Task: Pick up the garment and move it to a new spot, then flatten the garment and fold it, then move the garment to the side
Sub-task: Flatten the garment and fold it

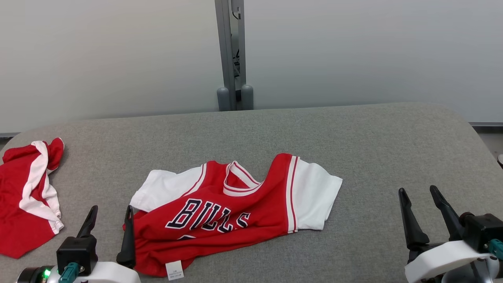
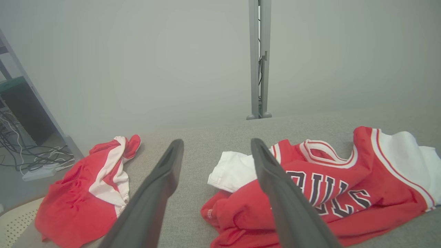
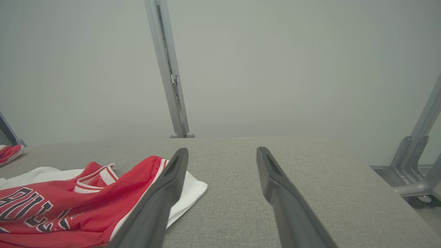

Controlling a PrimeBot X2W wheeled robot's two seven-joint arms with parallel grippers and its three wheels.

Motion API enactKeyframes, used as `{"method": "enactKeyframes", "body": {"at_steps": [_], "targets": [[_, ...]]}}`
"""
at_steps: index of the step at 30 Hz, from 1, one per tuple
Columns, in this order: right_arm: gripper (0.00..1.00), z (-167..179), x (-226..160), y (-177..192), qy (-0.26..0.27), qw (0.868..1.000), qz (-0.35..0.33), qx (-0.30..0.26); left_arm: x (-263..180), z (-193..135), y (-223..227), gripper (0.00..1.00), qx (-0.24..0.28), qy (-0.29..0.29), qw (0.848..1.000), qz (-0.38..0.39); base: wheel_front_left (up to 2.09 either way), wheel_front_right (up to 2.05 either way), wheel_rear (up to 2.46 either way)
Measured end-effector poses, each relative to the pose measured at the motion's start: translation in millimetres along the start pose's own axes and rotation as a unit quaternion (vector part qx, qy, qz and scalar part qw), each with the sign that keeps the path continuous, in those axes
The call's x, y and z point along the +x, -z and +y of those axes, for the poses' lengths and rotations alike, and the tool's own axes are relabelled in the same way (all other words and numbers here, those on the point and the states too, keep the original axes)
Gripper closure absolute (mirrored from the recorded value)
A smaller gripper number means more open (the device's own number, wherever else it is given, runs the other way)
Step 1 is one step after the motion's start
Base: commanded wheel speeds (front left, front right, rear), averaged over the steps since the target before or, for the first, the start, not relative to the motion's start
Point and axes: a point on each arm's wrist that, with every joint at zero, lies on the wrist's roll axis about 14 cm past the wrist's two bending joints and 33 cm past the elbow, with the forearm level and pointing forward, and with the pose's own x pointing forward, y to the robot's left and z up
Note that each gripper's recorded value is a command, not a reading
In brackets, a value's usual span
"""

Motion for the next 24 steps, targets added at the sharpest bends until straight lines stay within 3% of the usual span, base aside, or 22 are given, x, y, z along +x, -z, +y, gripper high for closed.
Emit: {"method": "enactKeyframes", "body": {"at_steps": [14, 20, 24], "targets": [[0.0, 0.6, 1.4, 1.6, -0.001, 1.0, 0.002, 0.001, 0.5, 1.5, 9.6, 0.0, 0.001, 0.001, 1.0, 0.023, 0.0, 0.0, 0.0], [0.0, 1.3, 2.5, 5.9, -0.002, 1.0, 0.008, 0.002, -9.1, -10.5, 49.4, 0.0, -0.03, 0.017, 0.993, 0.115, 0.0, 0.0, 0.0], [0.0, 2.6, 3.3, 8.6, -0.004, 1.0, 0.011, 0.007, -27.6, -19.4, 87.9, 0.0, -0.06, 0.02, 0.979, 0.196, 0.0, 0.0, 0.0]]}}
